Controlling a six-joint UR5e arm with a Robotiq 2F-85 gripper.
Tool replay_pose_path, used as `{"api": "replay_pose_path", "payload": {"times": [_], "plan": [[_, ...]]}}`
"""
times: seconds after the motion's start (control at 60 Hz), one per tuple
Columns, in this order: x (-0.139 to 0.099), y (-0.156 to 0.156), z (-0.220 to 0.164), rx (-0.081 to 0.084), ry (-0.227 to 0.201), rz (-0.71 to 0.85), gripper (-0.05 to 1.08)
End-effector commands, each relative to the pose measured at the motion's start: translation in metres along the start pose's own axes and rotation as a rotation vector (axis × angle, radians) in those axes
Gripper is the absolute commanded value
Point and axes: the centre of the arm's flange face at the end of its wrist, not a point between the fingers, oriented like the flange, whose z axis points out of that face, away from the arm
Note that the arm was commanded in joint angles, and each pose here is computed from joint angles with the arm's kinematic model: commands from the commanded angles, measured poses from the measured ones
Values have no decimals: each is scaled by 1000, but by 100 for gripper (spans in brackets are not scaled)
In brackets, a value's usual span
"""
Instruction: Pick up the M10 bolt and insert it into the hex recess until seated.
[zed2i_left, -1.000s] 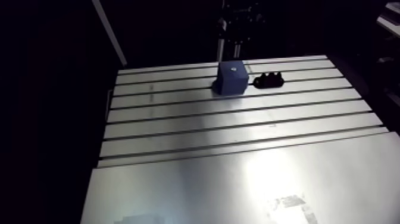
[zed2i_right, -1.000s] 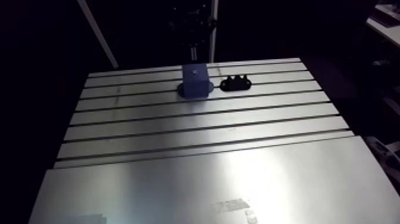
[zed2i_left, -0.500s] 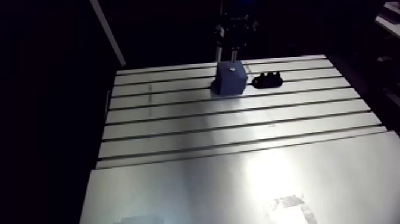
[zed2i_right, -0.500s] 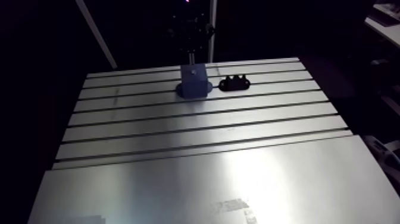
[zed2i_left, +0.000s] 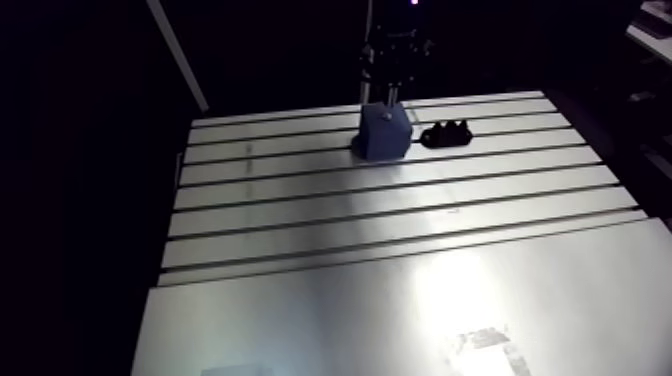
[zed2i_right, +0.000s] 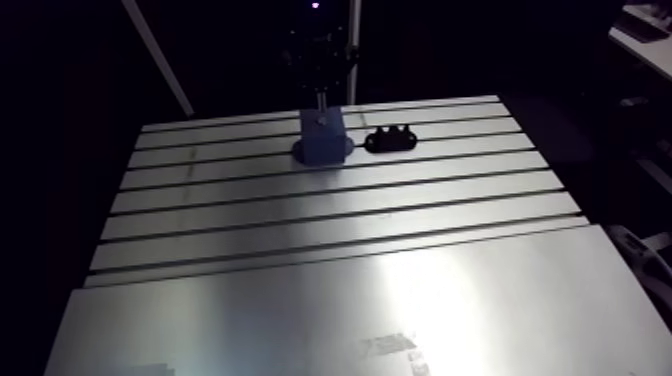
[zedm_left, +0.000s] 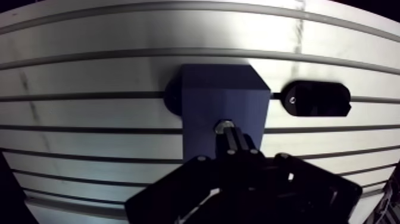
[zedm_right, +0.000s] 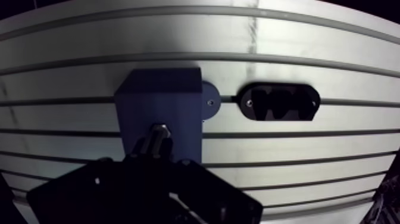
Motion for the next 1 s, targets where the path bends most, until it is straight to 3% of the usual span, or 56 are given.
{"api": "replay_pose_path", "payload": {"times": [0.017,1.0], "plan": [[-1,-1,2,3,-3,0,108],[-4,-4,12,2,3,-6,108]]}}
